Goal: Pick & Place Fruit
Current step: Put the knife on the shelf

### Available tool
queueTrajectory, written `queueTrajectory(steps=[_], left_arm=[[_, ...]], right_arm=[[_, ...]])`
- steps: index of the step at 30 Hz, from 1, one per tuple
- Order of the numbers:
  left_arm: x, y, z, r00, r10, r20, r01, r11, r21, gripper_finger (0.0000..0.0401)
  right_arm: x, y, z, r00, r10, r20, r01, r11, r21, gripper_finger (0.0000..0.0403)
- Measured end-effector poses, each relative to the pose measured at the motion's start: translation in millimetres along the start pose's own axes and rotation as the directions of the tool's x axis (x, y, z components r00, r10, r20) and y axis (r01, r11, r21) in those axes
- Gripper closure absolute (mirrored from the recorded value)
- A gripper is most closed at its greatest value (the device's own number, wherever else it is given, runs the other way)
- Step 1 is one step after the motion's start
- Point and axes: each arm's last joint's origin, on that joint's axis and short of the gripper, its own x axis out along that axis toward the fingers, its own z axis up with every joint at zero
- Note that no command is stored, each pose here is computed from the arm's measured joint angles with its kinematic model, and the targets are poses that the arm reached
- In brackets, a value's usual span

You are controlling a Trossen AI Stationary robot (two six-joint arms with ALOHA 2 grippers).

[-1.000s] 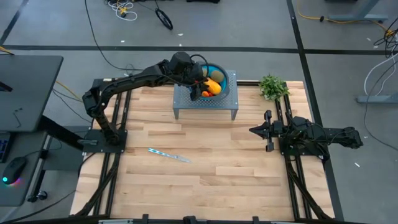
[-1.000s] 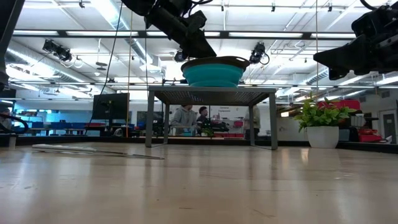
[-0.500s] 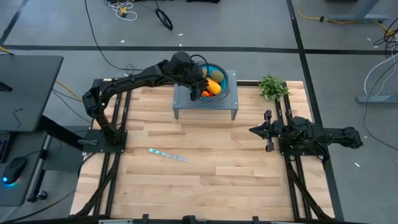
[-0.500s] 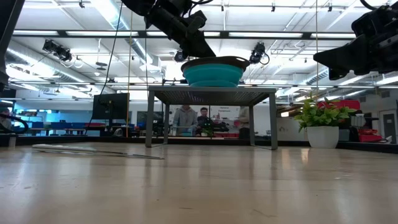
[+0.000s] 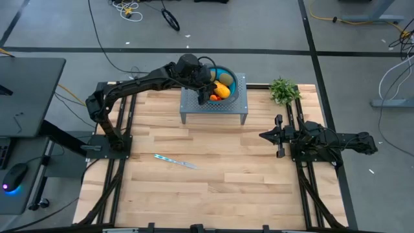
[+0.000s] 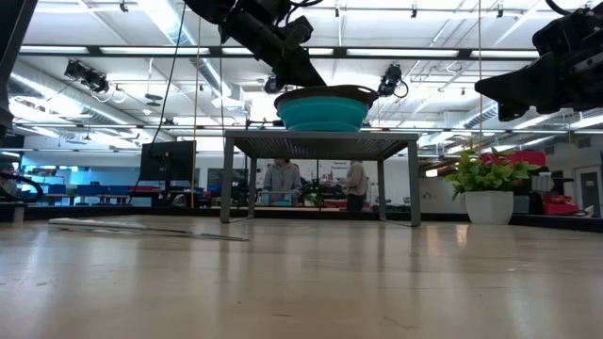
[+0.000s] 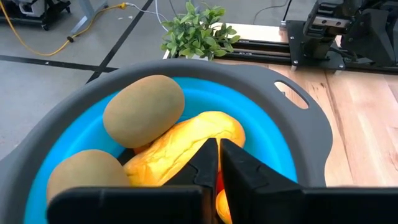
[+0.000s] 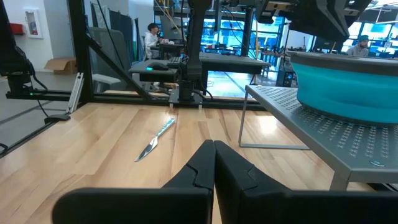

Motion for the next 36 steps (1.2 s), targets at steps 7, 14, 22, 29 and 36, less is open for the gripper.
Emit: queueTrajectory(steps=[7,14,22,29,36], left_arm=[[0,0,0,1.0,0.0,0.0,0.0,1.0,-0.005,0.0391],[0,0,0,1.0,0.0,0.0,0.0,1.0,-0.007,0.039],[-1,0,1,1.0,0.0,0.002,0.0,1.0,0.001,0.0396],[-14,-2,8,0.999,0.006,0.031,-0.006,1.0,0.007,0.0394],[-31,-4,16,0.998,0.011,0.063,-0.012,1.0,0.014,0.0396]], right_arm=[[0,0,0,1.0,0.0,0.0,0.0,1.0,0.0,0.0396],[0,0,0,1.0,0.0,0.0,0.0,1.0,0.0,0.0396],[0,0,0,1.0,0.0,0.0,0.0,1.0,0.0,0.0396],[0,0,0,1.0,0.0,0.0,0.0,1.0,0.0,0.0396],[0,0,0,1.0,-0.001,0.0,0.001,1.0,0.0,0.0396]])
